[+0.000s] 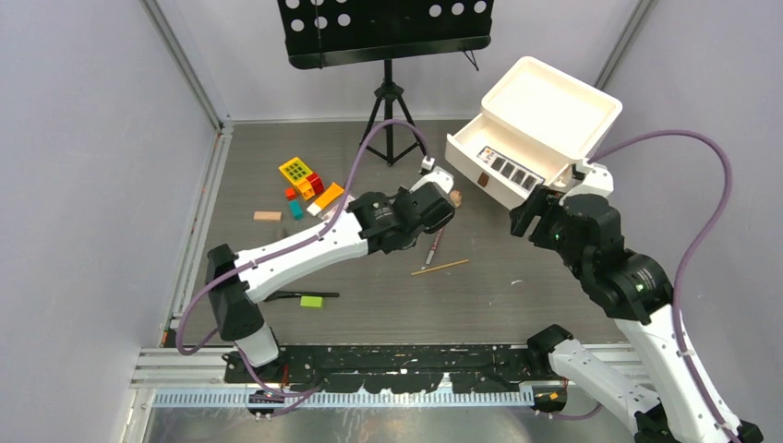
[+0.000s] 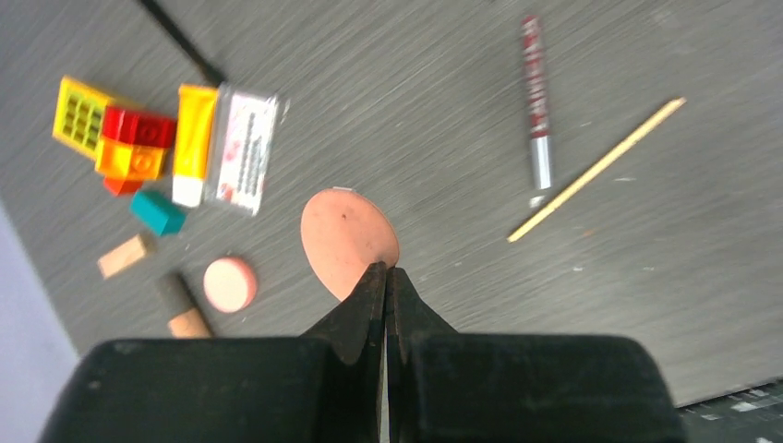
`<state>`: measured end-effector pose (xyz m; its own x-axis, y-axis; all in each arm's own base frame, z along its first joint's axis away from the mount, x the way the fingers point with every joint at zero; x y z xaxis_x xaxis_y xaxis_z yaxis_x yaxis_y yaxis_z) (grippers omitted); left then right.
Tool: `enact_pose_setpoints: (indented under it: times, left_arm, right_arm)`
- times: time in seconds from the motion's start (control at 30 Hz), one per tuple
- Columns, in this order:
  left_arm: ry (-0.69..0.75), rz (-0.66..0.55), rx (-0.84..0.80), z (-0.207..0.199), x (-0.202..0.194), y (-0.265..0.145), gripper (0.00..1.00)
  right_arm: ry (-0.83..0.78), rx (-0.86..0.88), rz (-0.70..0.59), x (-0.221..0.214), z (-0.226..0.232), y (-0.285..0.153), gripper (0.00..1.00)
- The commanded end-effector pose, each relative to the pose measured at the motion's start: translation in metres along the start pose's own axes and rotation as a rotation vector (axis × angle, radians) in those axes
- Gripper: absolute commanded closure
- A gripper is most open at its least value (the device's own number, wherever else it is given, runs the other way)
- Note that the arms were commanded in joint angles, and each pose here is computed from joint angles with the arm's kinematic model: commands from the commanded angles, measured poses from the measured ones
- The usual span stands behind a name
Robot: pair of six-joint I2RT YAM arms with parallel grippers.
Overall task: Organize the makeup
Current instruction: Place the makeup tool in the drawer.
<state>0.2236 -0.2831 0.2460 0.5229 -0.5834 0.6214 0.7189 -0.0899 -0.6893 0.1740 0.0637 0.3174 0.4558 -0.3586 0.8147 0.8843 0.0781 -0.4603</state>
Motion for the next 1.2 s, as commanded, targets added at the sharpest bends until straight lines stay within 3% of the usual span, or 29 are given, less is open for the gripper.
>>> enact_pose_setpoints:
  times: [0.0,0.17,0.33,0.63,1.03,1.1,1.17]
  left_arm:
    - [-0.019,-0.208,-0.176,-0.015,0.062,-0.025,1.0]
    - [0.048,-0.427,-0.309,-0.037,0.125,-0.051,1.0]
    - [0.138,-0.565,-0.343,-0.058,0.173,-0.047,1.0]
    - [0.282,-0.656,-0.271,-0.105,0.222,0.01,1.0]
    - [0.258,-0.755,-0.247,-0.122,0.24,0.034,1.0]
    - [0.248,-0.769,-0.248,-0.123,0.243,0.033,0.96]
    - [0.242,-0.778,-0.246,-0.123,0.244,0.033,0.8]
  right_arm:
    - [0.097,-0.037,-0.178,0.032,-0.01,-0.029,0.25]
    - [0.175,-0.051,-0.313,0.048,-0.026,-0.06,0.25]
    - [0.234,-0.015,-0.407,0.053,-0.038,-0.089,0.27]
    - [0.245,-0.027,-0.419,0.051,-0.048,-0.103,0.28]
    - [0.242,-0.019,-0.4,0.048,-0.047,-0.102,0.28]
    - [0.244,-0.017,-0.397,0.047,-0.047,-0.101,0.28]
    - [0.245,-0.016,-0.392,0.046,-0.046,-0.1,0.28]
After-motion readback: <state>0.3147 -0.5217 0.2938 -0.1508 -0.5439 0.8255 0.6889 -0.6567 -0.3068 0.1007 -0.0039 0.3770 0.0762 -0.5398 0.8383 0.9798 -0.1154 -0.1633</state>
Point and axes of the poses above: each gripper's point midway between its finger pads, its own y axis out along the fingers, its own z axis along the line the jaws close on, x = y × z, the point moved 5 cm from there along -y, back along the fingers, and after that the axes turned 4 degrees about y, right-handed, at the moved point
